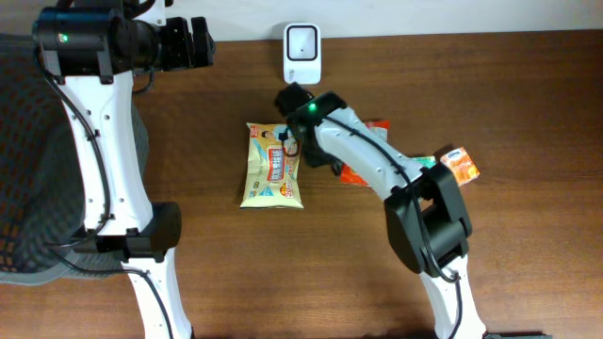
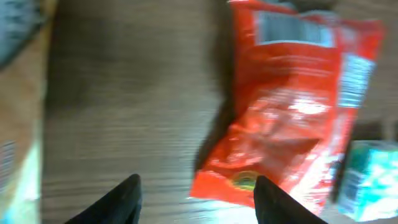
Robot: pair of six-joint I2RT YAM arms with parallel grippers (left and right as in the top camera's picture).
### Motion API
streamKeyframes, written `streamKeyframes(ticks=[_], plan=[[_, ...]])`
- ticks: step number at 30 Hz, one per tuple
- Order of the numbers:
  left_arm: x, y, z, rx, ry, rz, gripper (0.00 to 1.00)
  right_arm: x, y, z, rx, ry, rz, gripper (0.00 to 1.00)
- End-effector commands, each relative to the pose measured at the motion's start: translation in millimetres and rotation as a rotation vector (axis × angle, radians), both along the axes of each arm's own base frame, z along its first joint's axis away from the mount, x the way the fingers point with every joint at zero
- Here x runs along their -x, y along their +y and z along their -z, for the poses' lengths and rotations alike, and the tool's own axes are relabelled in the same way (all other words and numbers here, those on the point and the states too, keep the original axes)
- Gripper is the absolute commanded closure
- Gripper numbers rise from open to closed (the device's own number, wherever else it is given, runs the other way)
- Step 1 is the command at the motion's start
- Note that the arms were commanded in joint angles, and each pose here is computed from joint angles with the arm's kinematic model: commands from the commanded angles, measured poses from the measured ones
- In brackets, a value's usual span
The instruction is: Scan the item barcode
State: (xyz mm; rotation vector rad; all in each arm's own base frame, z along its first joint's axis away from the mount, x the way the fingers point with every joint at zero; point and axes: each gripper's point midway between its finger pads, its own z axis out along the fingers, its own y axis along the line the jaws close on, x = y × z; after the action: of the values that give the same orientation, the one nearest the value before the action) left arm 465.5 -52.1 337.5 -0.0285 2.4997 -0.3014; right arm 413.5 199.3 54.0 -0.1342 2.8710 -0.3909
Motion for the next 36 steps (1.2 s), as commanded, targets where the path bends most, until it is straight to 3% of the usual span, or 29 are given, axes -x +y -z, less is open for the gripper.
streamKeyframes(ticks=[1, 3, 4, 5, 6, 11, 12, 14, 16, 17, 19, 20, 23, 27, 28, 32, 34, 35, 36], plan=[[4.2, -0.3, -10.8, 0.01, -0.026, -0.002, 0.01, -0.5, 6.6, -15.7, -0.154, 0.044, 0.044, 0.41], [4.2, -0.1, -10.8, 0.01, -0.026, -0.002, 0.01, -12.4, -19.9, -50.8, -0.221, 0.053, 0.079, 0.41], [4.2, -0.3, -10.8, 0.01, -0.026, -0.002, 0.01, -14.7, -31.9, -55.2, -0.265, 0.095, 0.048, 0.57], [4.2, -0.3, -10.8, 0.01, -0.026, -0.002, 0.01, -17.8, -45.8, -53.3, -0.287, 0.111, 0.079, 0.84], [4.2, -0.1, -10.8, 0.01, -0.026, -0.002, 0.01, -22.2, -64.9, -45.3, -0.287, 0.123, 0.126, 0.96], [4.2, -0.1, -10.8, 0.01, -0.026, -0.002, 0.01, -34.9, -72.1, 10.5, -0.315, 0.096, 0.136, 0.96], [4.2, -0.1, -10.8, 0.01, -0.026, -0.002, 0.01, -36.2, -72.4, 29.6, -0.317, 0.081, 0.135, 0.89], [4.2, -0.3, -10.8, 0.01, -0.026, -0.002, 0.01, -19.7, -77.3, 56.3, -0.304, 0.12, 0.142, 0.88], [4.2, -0.1, -10.8, 0.01, -0.026, -0.002, 0.01, -13.5, -78.6, 35.4, -0.297, 0.146, 0.145, 0.88], [4.2, -0.3, -10.8, 0.01, -0.026, -0.002, 0.01, -14.7, -79.0, 6.9, -0.296, 0.145, 0.126, 0.71], [4.2, -0.3, -10.8, 0.01, -0.026, -0.002, 0.01, -23.0, -81.7, -44.1, -0.298, 0.117, 0.081, 0.23], [4.2, -0.3, -10.8, 0.01, -0.026, -0.002, 0.01, -26.7, -86.1, -59.1, -0.301, 0.104, 0.078, 0.03], [4.2, -0.3, -10.8, 0.01, -0.026, -0.002, 0.01, -26.5, -119.2, -56.3, -0.304, 0.154, 0.042, 0.01], [4.2, -0.3, -10.8, 0.01, -0.026, -0.002, 0.01, -14.5, -106.7, -26.8, -0.617, 0.266, -0.142, 0.0], [4.2, -0.1, -10.8, 0.01, -0.026, -0.002, 0.01, -5.1, -105.1, -0.3, -0.64, 0.293, -0.133, 0.06], [4.2, -0.1, -10.8, 0.01, -0.026, -0.002, 0.01, 10.9, -94.2, 51.9, -0.701, 0.294, -0.143, 0.11], [4.2, -0.1, -10.8, 0.01, -0.026, -0.002, 0.01, 16.7, -94.3, 63.5, -0.704, 0.297, -0.141, 0.36], [4.2, -0.1, -10.8, 0.01, -0.026, -0.002, 0.01, 15.0, -93.8, 60.3, -0.706, 0.293, -0.139, 0.68], [4.2, -0.3, -10.8, 0.01, -0.026, -0.002, 0.01, 11.5, -93.3, 56.2, -0.711, 0.289, -0.113, 0.74]])
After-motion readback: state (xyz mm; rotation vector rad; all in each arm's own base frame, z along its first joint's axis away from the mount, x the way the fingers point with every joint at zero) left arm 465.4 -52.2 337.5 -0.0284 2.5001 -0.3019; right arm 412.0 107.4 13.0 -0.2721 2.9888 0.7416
